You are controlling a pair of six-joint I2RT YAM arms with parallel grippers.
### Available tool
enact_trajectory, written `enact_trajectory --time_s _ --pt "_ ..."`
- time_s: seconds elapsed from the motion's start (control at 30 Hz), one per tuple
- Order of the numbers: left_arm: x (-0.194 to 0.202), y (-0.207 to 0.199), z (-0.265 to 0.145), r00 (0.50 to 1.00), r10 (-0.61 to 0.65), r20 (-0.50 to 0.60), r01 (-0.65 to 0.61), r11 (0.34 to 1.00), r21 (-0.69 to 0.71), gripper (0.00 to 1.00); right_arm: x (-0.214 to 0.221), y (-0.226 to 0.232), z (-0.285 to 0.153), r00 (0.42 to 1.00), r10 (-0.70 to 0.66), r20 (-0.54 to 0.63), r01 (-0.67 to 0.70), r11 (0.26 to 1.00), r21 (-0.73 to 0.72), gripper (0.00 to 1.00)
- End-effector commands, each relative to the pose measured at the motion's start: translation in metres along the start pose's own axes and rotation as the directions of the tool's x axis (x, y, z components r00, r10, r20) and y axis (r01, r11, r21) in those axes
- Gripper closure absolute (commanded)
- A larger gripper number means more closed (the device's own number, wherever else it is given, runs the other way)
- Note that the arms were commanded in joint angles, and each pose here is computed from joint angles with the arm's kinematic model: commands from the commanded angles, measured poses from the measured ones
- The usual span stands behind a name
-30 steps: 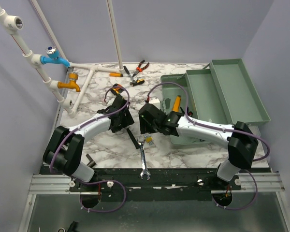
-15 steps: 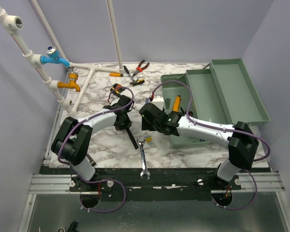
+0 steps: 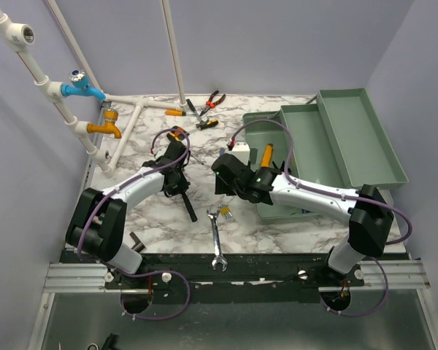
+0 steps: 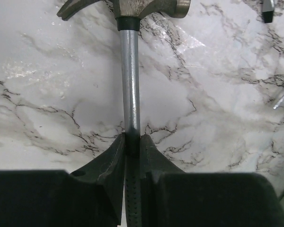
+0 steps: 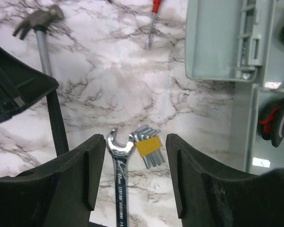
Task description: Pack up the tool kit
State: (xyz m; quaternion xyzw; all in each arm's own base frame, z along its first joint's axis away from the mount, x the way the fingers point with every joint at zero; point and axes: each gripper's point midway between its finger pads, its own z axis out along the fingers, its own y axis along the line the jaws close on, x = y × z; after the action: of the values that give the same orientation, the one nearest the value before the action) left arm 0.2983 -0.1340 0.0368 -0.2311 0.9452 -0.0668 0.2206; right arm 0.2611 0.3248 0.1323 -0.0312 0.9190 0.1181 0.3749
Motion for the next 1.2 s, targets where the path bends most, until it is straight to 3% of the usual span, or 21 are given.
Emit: enact_trajectory --time_s 0.0,0.23,0.47,0.7,0.8,0.93,1.17 --pt "-0.005 -0.001 -0.021 0.999 0.013 0.036 -0.015 0.998 0.063 0.97 -0.024 0.012 0.003 0.998 -0.006 0.060 0.006 1.000 0.009 0.38" --pt "0.004 0.000 -0.034 0.999 0.005 0.045 -0.012 0.990 0.142 1.00 -0.028 0.032 0.004 0.999 0.001 0.048 0.002 0.998 -0.058 0.38" --pt "0.019 -0.009 -0.033 1.000 -0.004 -0.002 0.004 0.974 0.226 1.00 -0.003 0.057 -0.003 0.997 -0.024 -0.072 0.008 0.975 -0.221 0.35" --pt "0.009 -0.021 -0.058 0.999 0.002 0.048 -0.018 0.948 0.319 1.00 -0.005 0.049 -0.016 0.998 -0.022 -0.058 0.007 0.972 -0.235 0.34" --pt "0.004 -0.023 -0.071 0.997 -0.009 0.078 -0.019 0.937 0.348 1.00 0.006 0.051 -0.019 0.995 -0.034 -0.097 0.007 0.964 -0.267 0.29" --pt "0.003 -0.031 -0.081 0.996 -0.014 0.083 -0.021 0.915 0.403 1.00 0.023 0.058 -0.021 0.988 -0.020 -0.156 -0.033 0.944 -0.329 0.25" --pt "0.001 -0.038 -0.089 0.996 -0.016 0.086 -0.023 0.901 0.434 1.00 0.020 0.060 -0.026 0.990 0.011 -0.138 -0.060 0.932 -0.358 0.22"
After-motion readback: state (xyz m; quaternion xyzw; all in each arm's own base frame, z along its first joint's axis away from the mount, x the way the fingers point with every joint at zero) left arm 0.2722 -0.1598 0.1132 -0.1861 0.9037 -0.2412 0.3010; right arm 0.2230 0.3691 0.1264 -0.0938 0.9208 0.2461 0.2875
